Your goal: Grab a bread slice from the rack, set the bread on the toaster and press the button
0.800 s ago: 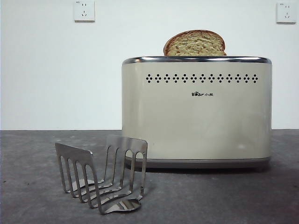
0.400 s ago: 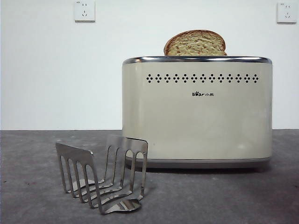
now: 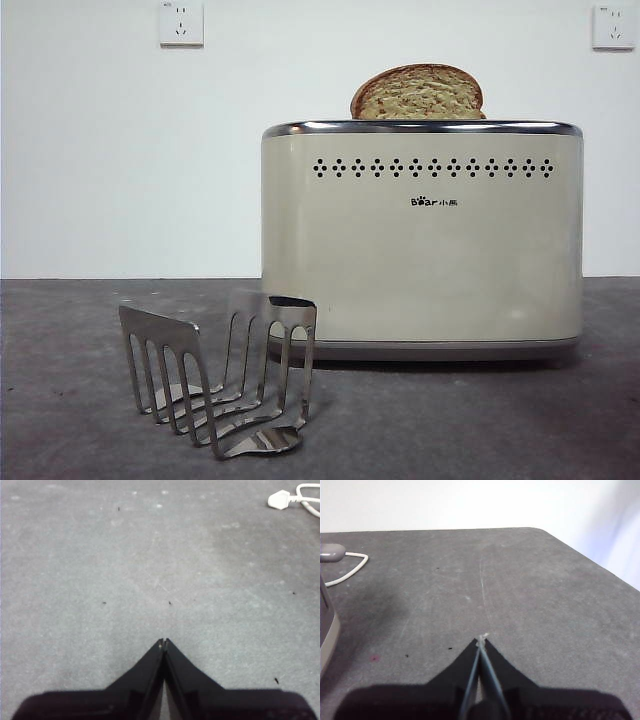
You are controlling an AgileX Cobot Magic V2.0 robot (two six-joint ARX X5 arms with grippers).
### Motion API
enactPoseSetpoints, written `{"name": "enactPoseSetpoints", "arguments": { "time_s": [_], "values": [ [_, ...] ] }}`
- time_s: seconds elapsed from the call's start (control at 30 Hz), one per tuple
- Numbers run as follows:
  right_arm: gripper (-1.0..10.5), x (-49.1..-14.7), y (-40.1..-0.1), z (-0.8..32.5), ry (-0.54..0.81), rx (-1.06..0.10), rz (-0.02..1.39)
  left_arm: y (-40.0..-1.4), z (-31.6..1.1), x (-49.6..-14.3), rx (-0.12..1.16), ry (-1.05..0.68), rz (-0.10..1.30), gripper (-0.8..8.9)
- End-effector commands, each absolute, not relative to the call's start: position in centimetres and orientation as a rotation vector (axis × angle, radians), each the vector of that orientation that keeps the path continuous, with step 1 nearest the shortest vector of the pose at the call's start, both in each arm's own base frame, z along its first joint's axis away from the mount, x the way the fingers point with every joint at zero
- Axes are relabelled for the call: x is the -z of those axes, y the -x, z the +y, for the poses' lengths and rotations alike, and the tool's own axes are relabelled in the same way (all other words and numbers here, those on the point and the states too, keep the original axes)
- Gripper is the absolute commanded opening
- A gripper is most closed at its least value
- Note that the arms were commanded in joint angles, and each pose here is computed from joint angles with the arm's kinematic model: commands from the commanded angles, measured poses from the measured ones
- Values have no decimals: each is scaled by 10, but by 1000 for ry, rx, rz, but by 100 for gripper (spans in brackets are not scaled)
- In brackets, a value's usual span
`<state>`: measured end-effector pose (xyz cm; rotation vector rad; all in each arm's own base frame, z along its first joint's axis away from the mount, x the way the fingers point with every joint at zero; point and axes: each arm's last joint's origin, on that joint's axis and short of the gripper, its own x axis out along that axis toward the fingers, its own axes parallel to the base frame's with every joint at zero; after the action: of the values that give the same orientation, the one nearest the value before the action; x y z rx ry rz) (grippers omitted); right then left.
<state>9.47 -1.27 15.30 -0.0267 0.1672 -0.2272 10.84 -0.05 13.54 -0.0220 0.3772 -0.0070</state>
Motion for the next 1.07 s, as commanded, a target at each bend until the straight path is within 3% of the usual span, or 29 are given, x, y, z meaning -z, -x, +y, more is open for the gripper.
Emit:
{"name": "enactPoseSetpoints", "arguments": {
  "time_s": [0.03,1.07],
  "values": [
    [1,-151,-95,-13,32,225,181,-109,0,-133,0,31,380,-3],
    [1,-151,-94,-13,32,226,194,-109,0,-133,0,31,381,-3]
  ]
}}
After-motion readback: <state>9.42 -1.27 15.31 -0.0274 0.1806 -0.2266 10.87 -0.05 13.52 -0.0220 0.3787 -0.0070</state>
